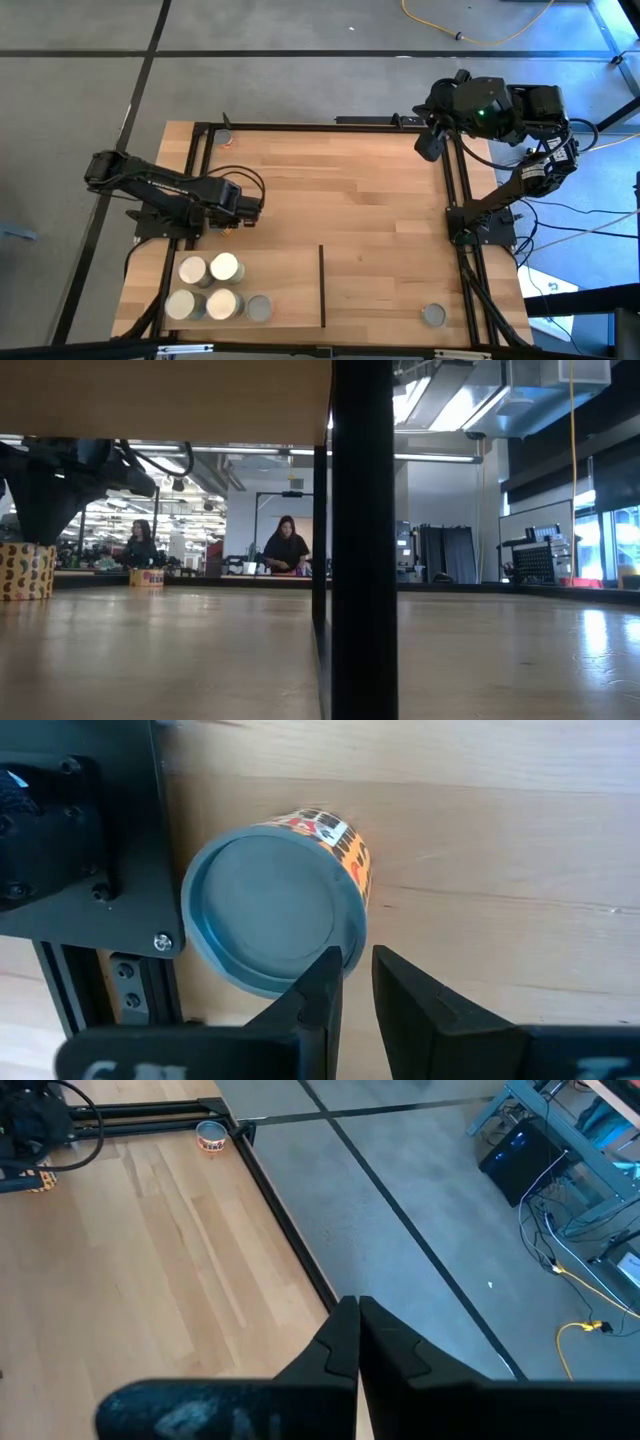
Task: Pick and place cans onto a shelf
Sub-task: Put the canned black beans on the shelf
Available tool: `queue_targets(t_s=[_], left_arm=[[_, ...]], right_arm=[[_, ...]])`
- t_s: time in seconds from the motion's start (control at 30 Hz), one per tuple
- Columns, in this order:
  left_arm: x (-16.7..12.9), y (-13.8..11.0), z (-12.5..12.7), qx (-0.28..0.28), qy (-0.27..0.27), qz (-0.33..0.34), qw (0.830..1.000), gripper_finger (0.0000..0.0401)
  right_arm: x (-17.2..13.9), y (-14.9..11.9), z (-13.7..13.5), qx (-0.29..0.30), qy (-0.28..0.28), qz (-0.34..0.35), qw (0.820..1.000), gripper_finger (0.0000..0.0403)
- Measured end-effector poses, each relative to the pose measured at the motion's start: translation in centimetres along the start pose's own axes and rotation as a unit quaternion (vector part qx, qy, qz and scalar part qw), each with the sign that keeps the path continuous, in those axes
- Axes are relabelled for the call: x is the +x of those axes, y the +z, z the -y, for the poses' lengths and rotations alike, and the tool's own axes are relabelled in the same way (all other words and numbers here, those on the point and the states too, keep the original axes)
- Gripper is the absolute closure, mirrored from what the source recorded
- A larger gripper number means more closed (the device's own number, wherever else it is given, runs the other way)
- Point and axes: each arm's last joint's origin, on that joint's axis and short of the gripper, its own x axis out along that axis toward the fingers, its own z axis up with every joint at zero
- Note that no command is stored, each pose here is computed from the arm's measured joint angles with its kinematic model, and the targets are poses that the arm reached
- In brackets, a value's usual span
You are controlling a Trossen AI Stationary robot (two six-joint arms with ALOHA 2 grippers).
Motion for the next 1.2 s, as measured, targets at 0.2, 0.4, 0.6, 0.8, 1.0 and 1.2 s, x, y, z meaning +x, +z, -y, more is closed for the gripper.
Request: queue_targets(t_s=[0.2,0.4,0.6,0.8,1.0,1.2], left_arm=[[0.4,-0.2,0.1,0.004,0.015,0.002,1.0,0.035],[1.1,-0.6,0.7,0.011,0.033,0.003,0.999,0.035],[1.2,-0.7,0.8,0.035,0.034,0.003,0.999,0.035],[1.2,-0.7,0.8,0.05,0.034,0.001,0.998,0.0373],[1.2,-0.7,0.9,0.052,0.031,-0.006,0.998,0.0395],[0.3,-1.0,1.7,0.077,-0.001,-0.013,0.997,0.0398]], right_arm=[[0.0,0.0,0.0,0.0,0.0,0.0,1.0,0.0397],[0.0,0.0,0.0,0.0,0.0,0.0,1.0,0.0397],[0.0,0.0,0.0,0.0,0.0,0.0,1.0,0.0397],[0.0,0.0,0.0,0.0,0.001,0.0,1.0,0.0397],[0.0,0.0,0.0,0.0,0.001,0.0,1.0,0.0397],[0.0,0.0,0.0,0.0,0.001,0.0,1.0,0.0397]])
